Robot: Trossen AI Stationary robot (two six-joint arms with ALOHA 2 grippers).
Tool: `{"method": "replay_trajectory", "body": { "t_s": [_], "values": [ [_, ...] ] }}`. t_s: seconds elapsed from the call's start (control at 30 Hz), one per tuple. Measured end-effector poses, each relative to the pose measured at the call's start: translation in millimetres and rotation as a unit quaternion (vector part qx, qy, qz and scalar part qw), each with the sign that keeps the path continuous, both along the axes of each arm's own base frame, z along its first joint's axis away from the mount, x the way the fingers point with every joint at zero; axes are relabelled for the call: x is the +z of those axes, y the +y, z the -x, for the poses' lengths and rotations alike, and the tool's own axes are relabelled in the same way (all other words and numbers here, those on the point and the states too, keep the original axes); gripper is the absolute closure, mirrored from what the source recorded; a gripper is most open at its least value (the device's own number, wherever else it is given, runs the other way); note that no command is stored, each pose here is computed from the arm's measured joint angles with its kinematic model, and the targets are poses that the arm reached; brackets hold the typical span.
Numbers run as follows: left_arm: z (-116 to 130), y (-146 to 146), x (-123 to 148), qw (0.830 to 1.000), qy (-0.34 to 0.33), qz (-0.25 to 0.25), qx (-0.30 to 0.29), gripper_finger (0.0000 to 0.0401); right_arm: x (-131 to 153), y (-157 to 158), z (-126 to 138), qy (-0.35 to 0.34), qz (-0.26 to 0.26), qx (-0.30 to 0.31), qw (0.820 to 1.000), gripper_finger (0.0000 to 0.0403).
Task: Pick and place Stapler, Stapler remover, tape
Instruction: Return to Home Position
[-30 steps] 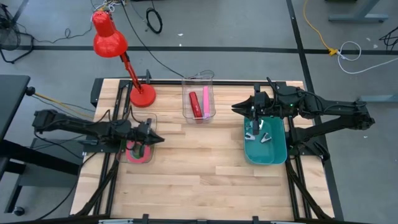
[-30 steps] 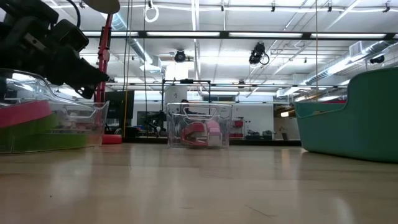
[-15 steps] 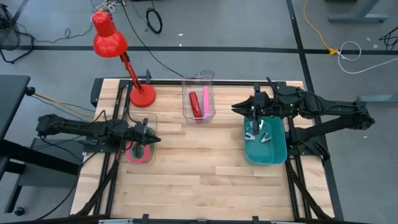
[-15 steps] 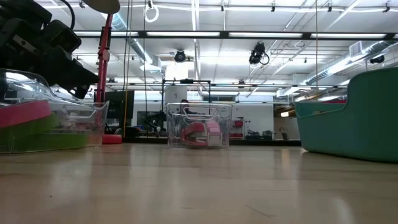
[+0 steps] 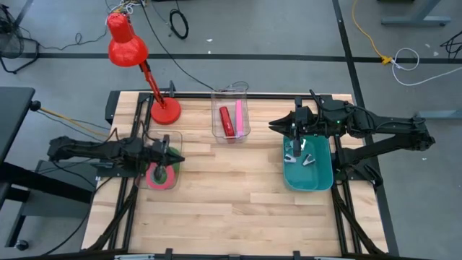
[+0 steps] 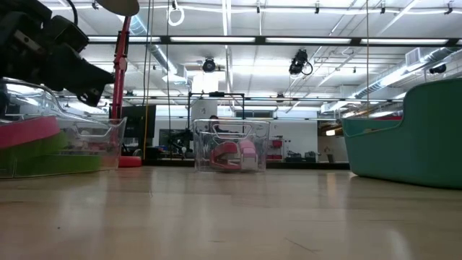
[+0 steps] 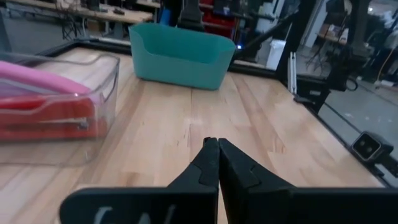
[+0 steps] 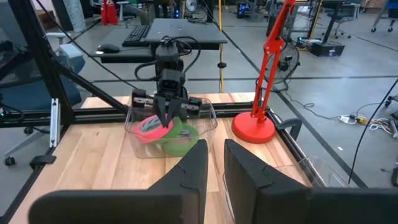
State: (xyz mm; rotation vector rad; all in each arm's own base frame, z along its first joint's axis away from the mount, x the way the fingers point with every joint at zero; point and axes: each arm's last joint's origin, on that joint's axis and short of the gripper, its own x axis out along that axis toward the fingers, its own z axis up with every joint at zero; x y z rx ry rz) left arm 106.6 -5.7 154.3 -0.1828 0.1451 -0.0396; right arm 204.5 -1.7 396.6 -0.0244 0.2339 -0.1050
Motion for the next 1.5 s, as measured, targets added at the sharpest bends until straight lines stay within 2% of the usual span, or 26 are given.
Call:
{"method": "replay_trajectory", "body": {
  "t_s": [0.63, 1.5],
  "values": [
    [9.6, 0.6, 12.8, 0.997, -0.08, 0.006, 0.002, 0.0399, 0.1, 0.0, 0.1, 0.0, 0.0, 0.0, 1.0, 0.0346],
    [9.2, 1.1, 16.6, 0.995, -0.1, 0.01, 0.011, 0.0398, 0.0, 0.0, 0.1, 0.0, 0.0, 0.0, 1.0, 0.0346]
  ]
}}
